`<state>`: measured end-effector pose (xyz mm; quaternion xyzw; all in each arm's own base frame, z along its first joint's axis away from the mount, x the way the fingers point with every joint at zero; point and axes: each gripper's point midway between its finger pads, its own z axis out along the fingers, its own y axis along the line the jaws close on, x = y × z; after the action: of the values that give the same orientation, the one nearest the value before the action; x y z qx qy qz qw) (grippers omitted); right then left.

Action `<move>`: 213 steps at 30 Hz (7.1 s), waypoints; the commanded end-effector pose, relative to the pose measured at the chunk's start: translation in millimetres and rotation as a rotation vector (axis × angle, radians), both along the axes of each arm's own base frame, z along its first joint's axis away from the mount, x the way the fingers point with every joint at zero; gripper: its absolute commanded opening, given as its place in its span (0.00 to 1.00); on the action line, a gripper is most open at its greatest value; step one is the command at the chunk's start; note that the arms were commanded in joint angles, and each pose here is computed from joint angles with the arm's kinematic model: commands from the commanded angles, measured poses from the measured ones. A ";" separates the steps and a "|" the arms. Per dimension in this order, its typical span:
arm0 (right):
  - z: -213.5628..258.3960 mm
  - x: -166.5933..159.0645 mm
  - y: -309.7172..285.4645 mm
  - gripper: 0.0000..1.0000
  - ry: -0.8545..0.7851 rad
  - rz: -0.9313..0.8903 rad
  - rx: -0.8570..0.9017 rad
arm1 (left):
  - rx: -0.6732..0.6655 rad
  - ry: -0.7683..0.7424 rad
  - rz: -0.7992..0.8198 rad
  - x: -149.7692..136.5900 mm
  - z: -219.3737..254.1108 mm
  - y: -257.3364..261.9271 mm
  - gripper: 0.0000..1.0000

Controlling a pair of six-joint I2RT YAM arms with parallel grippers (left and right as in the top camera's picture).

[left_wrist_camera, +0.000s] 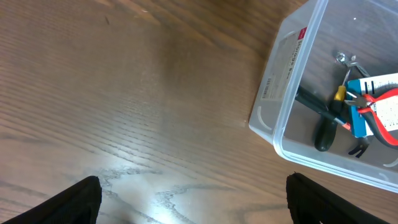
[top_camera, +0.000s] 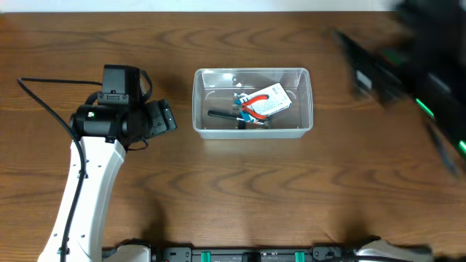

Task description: Pack container

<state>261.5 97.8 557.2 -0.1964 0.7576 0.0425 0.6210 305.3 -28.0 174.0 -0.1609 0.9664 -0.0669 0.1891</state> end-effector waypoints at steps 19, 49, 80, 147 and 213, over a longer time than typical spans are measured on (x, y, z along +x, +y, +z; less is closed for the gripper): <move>-126.3 -114.0 -89.4 0.99 -0.269 -0.252 0.183 | 0.014 0.011 -0.003 -0.8 -3.3 1.6 0.87; -382.1 -20.2 -80.2 0.99 -0.075 -0.346 0.504 | 0.014 0.011 -0.003 -0.8 -3.3 1.6 0.87; -400.5 -19.8 -62.1 0.99 -0.074 -0.216 0.252 | 0.014 0.011 -0.003 -0.8 -3.4 1.6 0.87; -400.4 -19.8 -62.1 0.99 -0.074 -0.216 0.252 | 0.167 -0.853 0.127 -97.7 5.8 47.4 0.87; -400.4 -19.8 -62.1 0.99 -0.074 -0.216 0.252 | 0.183 -0.896 0.115 -74.5 -45.7 46.0 0.87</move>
<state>241.5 37.1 157.5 -0.0334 0.7409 0.0684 0.6673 230.8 17.4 140.3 -0.1590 0.7717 -0.0441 0.6142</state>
